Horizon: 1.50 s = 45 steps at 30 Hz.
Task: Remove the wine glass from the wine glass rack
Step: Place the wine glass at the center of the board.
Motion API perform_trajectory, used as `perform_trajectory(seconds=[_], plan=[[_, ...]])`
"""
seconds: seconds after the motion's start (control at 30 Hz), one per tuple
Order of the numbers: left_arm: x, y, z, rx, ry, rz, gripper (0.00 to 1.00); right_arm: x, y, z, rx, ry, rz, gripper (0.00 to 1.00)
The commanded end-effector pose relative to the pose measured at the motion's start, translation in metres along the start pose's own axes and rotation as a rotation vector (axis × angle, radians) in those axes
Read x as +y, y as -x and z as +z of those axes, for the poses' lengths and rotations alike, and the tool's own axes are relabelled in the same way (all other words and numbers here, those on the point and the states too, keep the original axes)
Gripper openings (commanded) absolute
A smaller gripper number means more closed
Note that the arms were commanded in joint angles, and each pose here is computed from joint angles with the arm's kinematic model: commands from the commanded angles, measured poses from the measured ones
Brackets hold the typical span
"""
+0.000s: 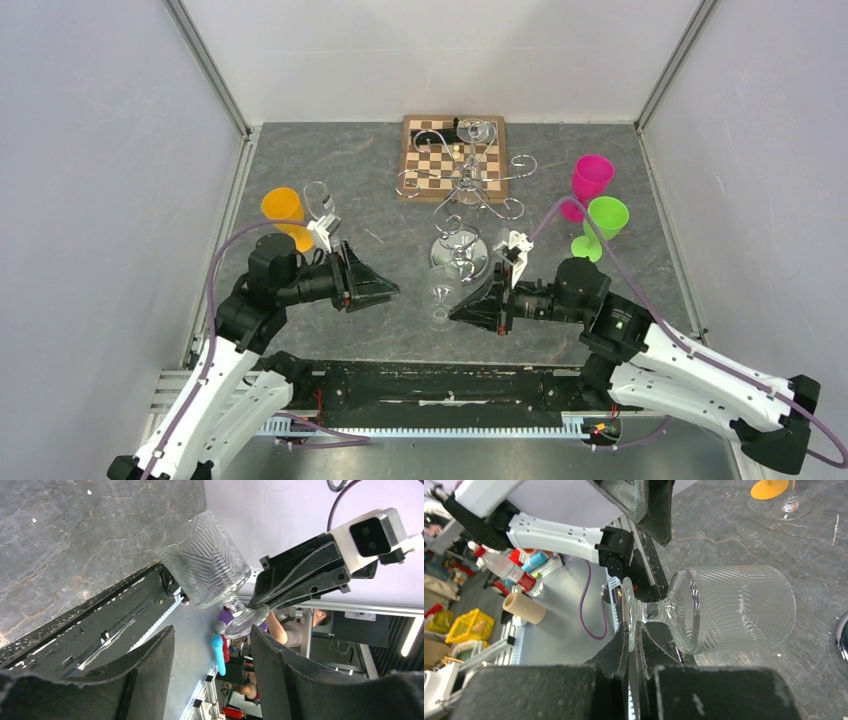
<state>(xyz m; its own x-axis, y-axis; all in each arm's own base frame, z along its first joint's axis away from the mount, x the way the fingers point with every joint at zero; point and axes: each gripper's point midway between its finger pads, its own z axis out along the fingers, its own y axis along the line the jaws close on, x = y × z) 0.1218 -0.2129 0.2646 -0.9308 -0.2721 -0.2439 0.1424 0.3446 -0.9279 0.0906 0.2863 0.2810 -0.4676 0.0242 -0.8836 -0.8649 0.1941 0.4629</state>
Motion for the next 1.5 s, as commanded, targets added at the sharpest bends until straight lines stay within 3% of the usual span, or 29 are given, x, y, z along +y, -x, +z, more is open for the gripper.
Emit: perform_trajectory(seconds=[0.0,0.87,1.47], plan=[[-0.021,-0.003,-0.005,-0.003,-0.086,-0.039,0.63,0.013,0.039,0.010,-0.158,0.045,-0.182,0.00],[-0.014,-0.020,-0.009,0.005,-0.209,-0.171,0.63,0.041,0.055,0.041,-0.338,0.108,-0.576,0.00],[-0.019,-0.026,-0.016,0.002,-0.259,-0.187,0.63,0.055,0.055,0.069,-0.401,0.152,-0.667,0.00]])
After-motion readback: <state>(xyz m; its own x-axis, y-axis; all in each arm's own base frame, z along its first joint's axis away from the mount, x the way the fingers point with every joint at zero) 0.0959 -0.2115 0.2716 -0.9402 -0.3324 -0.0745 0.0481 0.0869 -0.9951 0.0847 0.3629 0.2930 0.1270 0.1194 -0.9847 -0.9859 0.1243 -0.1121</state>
